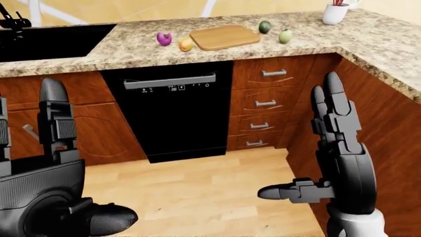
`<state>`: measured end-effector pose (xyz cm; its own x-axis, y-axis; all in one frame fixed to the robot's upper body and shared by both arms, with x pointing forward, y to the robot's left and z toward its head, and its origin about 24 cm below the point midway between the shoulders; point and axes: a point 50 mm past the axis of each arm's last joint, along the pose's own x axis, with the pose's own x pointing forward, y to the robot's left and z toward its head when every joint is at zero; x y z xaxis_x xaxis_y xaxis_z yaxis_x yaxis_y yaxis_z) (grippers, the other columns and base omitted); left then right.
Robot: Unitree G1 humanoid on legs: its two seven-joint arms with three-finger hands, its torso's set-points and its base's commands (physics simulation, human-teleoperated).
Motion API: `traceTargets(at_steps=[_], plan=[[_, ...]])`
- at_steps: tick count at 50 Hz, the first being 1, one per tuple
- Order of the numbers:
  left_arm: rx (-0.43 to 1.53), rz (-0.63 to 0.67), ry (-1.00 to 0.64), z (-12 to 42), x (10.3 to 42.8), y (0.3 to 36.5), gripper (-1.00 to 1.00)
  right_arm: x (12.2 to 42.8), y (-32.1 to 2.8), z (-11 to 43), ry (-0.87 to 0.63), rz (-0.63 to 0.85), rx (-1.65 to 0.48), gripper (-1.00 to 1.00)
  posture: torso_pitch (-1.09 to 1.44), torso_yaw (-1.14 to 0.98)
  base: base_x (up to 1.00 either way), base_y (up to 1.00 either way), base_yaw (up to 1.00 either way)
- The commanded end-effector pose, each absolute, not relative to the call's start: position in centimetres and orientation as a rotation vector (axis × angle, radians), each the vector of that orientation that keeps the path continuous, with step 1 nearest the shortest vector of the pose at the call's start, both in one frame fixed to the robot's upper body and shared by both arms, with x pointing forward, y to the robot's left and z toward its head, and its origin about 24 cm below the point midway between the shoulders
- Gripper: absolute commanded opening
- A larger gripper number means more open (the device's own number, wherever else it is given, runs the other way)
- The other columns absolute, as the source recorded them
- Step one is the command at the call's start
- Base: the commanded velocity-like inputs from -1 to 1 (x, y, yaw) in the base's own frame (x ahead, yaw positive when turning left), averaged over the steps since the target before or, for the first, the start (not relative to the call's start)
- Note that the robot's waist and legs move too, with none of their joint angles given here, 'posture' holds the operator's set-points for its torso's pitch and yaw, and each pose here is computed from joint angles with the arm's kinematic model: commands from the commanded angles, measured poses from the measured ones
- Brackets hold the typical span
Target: Place the avocado, onion, tomato and bell pepper on the cutting board.
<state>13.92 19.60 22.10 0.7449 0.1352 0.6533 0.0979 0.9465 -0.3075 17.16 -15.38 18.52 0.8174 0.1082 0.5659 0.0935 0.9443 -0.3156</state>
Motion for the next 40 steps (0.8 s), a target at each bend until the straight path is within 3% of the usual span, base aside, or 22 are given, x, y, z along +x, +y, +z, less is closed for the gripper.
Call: traceTargets(at_steps=[1,40], plan=[[-0.323,0.003,-0.805,23.06,13.24,19.53,1.00,16.47,-15.00,19.76,-0.706,0.015,-0.338,1.00,0.00,0.00,0.00,-0.17,0.00],[-0.317,-0.010,-0.804,22.81,13.13,19.32,1.00,16.60,-15.05,19.50,-0.702,-0.006,-0.386,1.00,0.00,0.00,0.07,-0.10,0.00]])
